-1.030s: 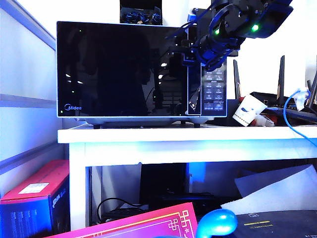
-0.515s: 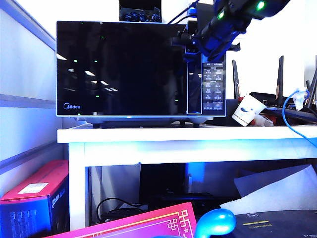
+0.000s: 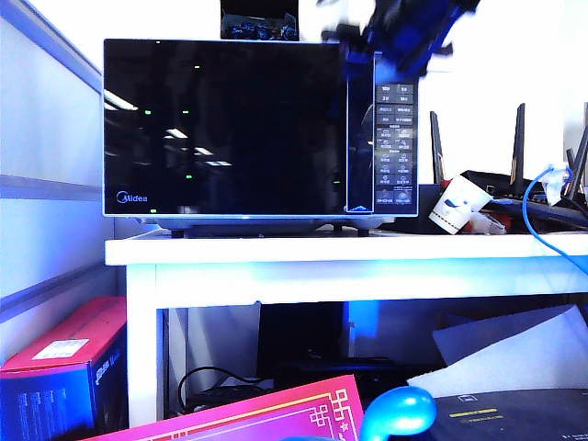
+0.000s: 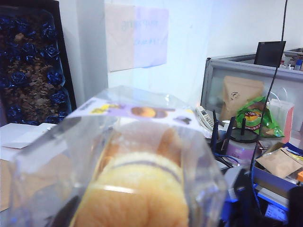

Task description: Open the microwave door, place the box of snacks from the top of the microwave inside, then close the microwave door.

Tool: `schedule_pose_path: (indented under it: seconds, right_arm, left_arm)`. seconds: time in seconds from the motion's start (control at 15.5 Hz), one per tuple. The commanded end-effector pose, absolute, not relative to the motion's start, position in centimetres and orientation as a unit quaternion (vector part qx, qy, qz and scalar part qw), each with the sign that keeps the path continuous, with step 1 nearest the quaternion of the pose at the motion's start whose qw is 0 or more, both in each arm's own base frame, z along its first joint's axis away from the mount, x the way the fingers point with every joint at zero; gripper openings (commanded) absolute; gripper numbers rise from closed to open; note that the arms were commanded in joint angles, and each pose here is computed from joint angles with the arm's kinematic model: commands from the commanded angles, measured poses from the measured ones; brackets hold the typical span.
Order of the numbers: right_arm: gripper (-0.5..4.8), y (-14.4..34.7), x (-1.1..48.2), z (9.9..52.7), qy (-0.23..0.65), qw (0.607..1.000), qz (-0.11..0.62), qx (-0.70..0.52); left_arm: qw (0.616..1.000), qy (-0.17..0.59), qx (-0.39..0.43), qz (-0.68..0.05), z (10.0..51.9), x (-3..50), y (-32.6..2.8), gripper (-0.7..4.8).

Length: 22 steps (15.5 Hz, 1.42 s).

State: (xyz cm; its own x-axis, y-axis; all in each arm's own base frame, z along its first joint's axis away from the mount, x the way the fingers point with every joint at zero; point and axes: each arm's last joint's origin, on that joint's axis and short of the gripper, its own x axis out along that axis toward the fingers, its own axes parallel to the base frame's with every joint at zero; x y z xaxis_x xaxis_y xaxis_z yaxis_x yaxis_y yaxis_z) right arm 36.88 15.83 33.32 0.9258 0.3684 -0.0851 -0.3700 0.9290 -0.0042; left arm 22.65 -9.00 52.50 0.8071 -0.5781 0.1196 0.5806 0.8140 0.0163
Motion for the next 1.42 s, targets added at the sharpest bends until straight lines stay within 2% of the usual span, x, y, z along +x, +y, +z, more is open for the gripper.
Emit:
schedule_pose_path:
  seconds: [0.06, 0.45, 1.42]
  right_arm:
    - [2.47, 15.6, 35.8, 35.2, 0.017, 0.97, 0.242, -0.013]
    - [2.46, 15.0, 33.7, 36.9, 0.035, 0.943, 0.331, -0.018]
    - [2.43, 14.3, 31.9, 38.1, 0.048, 0.893, 0.446, -0.011]
  left_arm:
    - [0.949, -0.078, -0.012, -0.305, 53.1, 22.3, -8.9, 2.77]
    - [0.949, -0.075, -0.012, -0.305, 53.0, 22.3, -8.9, 2.77]
    - [0.949, -0.074, -0.012, -0.305, 53.0, 22.3, -8.9, 2.77]
